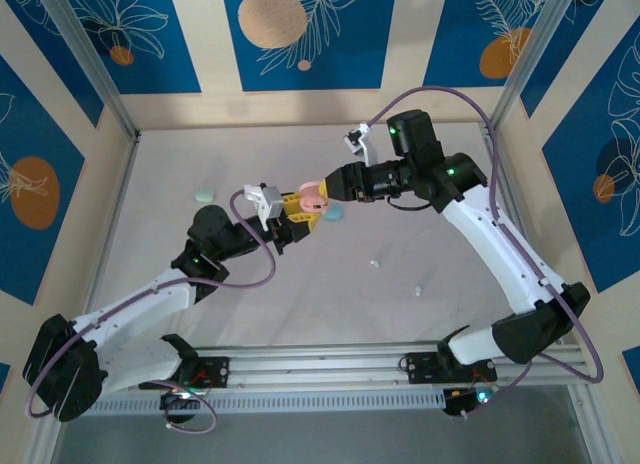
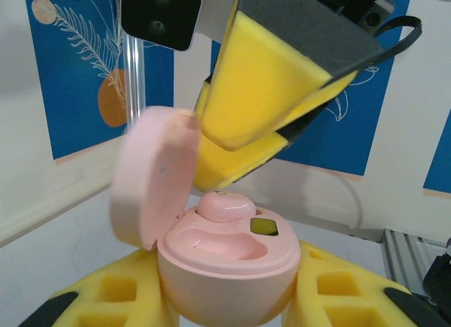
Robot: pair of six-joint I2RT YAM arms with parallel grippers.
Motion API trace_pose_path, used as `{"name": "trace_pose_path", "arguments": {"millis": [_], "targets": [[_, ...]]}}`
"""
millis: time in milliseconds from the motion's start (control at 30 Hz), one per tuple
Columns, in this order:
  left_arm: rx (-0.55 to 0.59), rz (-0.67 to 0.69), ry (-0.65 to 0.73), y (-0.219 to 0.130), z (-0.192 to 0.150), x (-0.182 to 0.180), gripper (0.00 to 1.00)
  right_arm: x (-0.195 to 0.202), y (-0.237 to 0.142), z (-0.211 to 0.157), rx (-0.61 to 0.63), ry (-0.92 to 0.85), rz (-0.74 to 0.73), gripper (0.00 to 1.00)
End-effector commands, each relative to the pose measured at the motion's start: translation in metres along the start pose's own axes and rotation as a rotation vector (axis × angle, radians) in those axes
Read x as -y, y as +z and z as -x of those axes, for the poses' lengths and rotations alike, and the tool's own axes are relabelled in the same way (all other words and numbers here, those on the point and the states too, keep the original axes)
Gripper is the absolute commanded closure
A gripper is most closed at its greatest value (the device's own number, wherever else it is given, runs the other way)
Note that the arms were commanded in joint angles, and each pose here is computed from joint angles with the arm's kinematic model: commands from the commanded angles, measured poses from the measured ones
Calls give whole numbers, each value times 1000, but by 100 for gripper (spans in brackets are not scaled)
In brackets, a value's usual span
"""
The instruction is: Insert wireless bluetooth earbuds into charging case
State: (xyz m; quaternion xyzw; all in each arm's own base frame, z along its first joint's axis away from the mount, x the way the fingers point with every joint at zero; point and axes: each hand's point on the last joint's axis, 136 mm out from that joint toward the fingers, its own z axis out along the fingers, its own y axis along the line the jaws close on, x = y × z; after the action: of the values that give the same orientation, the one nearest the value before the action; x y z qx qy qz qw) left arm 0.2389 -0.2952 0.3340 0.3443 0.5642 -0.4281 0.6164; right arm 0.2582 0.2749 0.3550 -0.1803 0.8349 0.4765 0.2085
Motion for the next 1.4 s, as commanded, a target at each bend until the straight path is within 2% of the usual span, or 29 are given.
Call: {"name": "trace_pose_path", "arguments": {"millis": [0,167,333,400,533,600,733,1000,1367], "targets": [[71,-14,63,-4,24,8,68,-14,-25,7,80,-53,19,55],[66,45,78,-10,19,1,68,15,-58,22,244,-22,-56,55],[79,72,90,-16,21,-1,68,108,-81,34,348,193,-268,56],[80,69,89,-18,22,1,68,140,-80,35,326,273,-313,57],[85,63,84,-21,23,3,68,234,-65,26,245,412,-522,59],[90,55,80,-22,25,5,68,278,-52,22,170,508,-553,62],[92,40,67,-24,26,9,67,340,-24,17,76,589,-596,63],[88,46,57,-29,23,10,68,399,5,16,-7,684,-610,63],[88,45,53,-29,22,10,68,422,22,15,-57,709,-603,63]]}}
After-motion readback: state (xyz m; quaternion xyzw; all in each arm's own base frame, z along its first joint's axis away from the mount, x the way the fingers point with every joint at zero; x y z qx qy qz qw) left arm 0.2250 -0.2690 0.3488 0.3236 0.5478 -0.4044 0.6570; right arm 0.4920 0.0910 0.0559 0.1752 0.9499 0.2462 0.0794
